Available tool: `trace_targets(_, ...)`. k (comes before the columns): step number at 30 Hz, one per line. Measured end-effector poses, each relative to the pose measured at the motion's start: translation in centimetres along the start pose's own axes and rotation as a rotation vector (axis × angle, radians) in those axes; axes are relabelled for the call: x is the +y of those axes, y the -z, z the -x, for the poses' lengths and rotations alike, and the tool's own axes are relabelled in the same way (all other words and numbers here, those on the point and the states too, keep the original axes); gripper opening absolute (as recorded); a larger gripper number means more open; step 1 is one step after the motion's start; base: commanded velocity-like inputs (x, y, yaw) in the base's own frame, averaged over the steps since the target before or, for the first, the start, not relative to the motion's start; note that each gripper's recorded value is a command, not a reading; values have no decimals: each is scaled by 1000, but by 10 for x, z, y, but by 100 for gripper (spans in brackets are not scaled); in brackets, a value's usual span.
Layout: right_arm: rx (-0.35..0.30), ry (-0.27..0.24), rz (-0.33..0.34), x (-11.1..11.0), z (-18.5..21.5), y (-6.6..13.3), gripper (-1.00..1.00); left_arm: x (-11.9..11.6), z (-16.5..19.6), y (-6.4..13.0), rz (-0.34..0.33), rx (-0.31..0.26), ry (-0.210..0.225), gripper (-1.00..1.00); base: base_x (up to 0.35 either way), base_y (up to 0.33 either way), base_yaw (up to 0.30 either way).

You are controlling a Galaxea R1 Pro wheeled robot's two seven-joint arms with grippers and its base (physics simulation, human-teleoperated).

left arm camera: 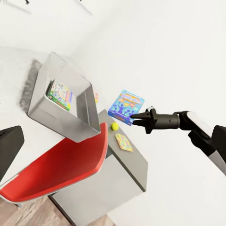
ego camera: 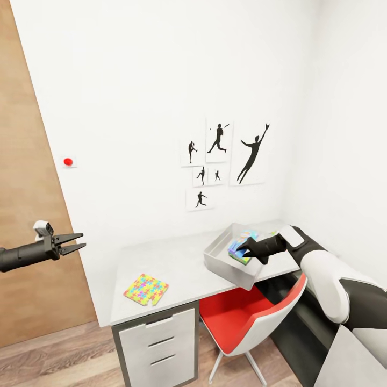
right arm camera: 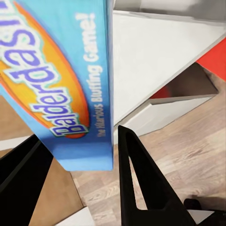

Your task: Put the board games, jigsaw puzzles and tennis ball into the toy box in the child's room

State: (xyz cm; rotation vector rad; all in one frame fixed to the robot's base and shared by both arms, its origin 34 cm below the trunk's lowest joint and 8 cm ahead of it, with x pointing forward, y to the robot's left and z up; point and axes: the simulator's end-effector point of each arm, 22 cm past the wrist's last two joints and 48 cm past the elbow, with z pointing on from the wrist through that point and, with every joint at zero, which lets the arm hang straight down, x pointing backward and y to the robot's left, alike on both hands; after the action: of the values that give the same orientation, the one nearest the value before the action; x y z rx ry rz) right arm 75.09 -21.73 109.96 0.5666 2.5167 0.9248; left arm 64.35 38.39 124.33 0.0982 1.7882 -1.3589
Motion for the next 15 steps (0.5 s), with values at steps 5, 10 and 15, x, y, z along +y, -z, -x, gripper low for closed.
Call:
trace_targets(5,5,4,0,2,-2,-2,-100,1,0,0,1,1,1,100,79,92,0)
trace_targets(10,6,7,-2,3,-3,-3,-100,1,0,0,1,1,1,100,21,19,0)
trace_targets(15,7,8,-2,3,-4,-3,-100,1,-1,0,2,2,1,100,93,58,0)
